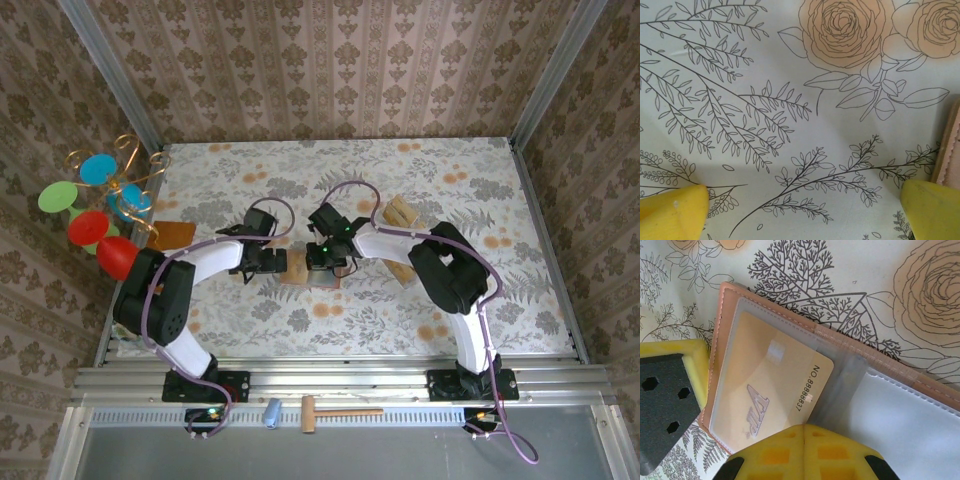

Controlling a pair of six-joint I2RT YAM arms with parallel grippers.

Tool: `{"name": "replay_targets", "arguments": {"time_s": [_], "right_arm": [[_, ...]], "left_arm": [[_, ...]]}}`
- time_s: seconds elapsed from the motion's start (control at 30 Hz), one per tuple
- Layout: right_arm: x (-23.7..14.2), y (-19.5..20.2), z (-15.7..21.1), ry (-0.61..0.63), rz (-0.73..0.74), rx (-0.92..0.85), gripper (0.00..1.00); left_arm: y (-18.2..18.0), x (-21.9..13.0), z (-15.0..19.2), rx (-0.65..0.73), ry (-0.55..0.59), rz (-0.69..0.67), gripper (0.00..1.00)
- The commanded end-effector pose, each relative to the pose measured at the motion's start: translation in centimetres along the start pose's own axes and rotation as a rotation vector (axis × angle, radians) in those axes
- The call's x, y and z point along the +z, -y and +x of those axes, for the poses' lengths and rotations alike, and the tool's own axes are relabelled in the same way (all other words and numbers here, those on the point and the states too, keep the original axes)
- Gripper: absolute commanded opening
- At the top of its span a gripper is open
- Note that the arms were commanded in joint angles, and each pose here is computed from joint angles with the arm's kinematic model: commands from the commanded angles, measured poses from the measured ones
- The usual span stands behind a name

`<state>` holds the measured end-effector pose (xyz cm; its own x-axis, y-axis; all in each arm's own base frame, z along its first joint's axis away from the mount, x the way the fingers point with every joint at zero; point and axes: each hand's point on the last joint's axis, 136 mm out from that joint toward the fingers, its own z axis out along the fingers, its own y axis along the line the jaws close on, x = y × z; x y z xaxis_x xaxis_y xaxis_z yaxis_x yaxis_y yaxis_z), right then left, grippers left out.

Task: Put the credit cards into the card holder

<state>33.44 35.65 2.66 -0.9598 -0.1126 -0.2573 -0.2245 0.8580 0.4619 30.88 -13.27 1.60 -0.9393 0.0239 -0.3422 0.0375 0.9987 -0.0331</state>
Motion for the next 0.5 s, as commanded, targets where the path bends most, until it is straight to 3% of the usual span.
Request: {"name": "replay_targets", "arguments": {"time_s": [0.0,0.47], "right_arm": [[0.8,-0.3,0.4,-0.031,-0.002,0.017,0.00],[1.0,-1.4,0.3,-0.032,-0.036,0.023,0.00]], "left_arm": [[1.8,1.9,3.2,0.004,-0.113,0.080,0.99],[1.8,1.9,3.6,0.000,-0.113,0.082,0.99]]}}
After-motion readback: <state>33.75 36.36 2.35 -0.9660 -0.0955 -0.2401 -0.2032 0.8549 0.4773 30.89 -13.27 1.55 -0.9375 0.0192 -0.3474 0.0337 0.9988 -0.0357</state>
